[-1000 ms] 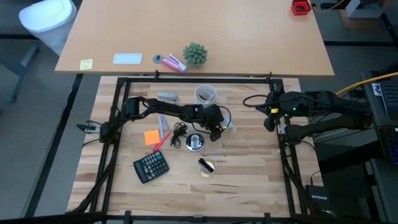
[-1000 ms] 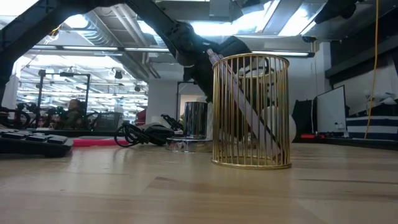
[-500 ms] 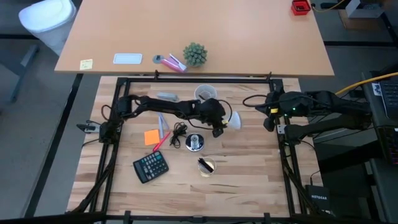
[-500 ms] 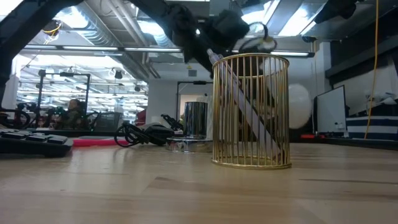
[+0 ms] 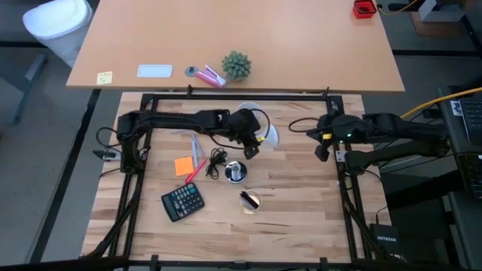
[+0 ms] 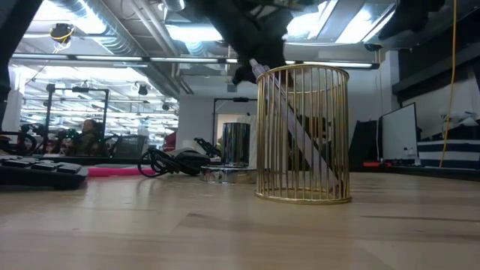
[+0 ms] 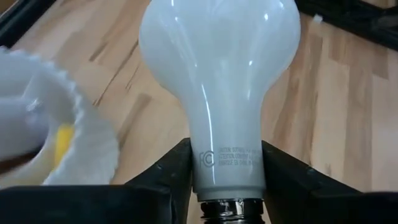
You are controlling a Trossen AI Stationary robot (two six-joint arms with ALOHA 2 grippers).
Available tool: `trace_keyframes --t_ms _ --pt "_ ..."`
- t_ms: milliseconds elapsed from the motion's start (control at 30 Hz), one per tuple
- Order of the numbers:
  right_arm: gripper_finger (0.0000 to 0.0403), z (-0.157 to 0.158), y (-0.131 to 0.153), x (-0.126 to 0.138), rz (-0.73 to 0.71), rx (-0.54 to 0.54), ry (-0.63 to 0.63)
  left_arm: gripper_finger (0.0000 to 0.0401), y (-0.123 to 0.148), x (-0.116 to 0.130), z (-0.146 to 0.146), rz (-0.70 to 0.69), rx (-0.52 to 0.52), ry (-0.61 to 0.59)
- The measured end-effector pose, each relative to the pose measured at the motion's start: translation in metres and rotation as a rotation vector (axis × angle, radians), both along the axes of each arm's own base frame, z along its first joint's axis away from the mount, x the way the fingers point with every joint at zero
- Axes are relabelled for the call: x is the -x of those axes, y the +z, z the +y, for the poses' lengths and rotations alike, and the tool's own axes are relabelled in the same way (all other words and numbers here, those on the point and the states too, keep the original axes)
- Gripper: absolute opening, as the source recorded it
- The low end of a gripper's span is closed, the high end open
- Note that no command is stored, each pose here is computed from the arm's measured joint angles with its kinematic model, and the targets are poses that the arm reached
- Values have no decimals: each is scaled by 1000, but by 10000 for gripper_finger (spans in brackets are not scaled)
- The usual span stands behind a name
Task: Screw lightbulb
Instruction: Insert the lightbulb into the lamp
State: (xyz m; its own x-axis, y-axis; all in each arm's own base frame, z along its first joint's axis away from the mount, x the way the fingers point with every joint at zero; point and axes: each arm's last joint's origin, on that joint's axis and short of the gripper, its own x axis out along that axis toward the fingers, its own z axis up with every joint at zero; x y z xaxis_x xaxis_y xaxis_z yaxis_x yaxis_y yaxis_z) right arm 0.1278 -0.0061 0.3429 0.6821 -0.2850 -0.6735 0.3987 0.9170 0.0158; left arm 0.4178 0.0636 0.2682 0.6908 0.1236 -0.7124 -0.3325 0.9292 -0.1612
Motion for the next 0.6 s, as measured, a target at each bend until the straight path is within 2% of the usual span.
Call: trace_keyframes --t_ms 200,400,600 --pt "12 0 -41 -11 59 1 0 140 11 19 -8 98 18 5" --pt "12 1 -81 -29 -30 -1 0 143 12 22 -21 124 24 -13" --pt "12 1 -125 -42 -208 -14 -8 139 14 22 -32 117 10 -23"
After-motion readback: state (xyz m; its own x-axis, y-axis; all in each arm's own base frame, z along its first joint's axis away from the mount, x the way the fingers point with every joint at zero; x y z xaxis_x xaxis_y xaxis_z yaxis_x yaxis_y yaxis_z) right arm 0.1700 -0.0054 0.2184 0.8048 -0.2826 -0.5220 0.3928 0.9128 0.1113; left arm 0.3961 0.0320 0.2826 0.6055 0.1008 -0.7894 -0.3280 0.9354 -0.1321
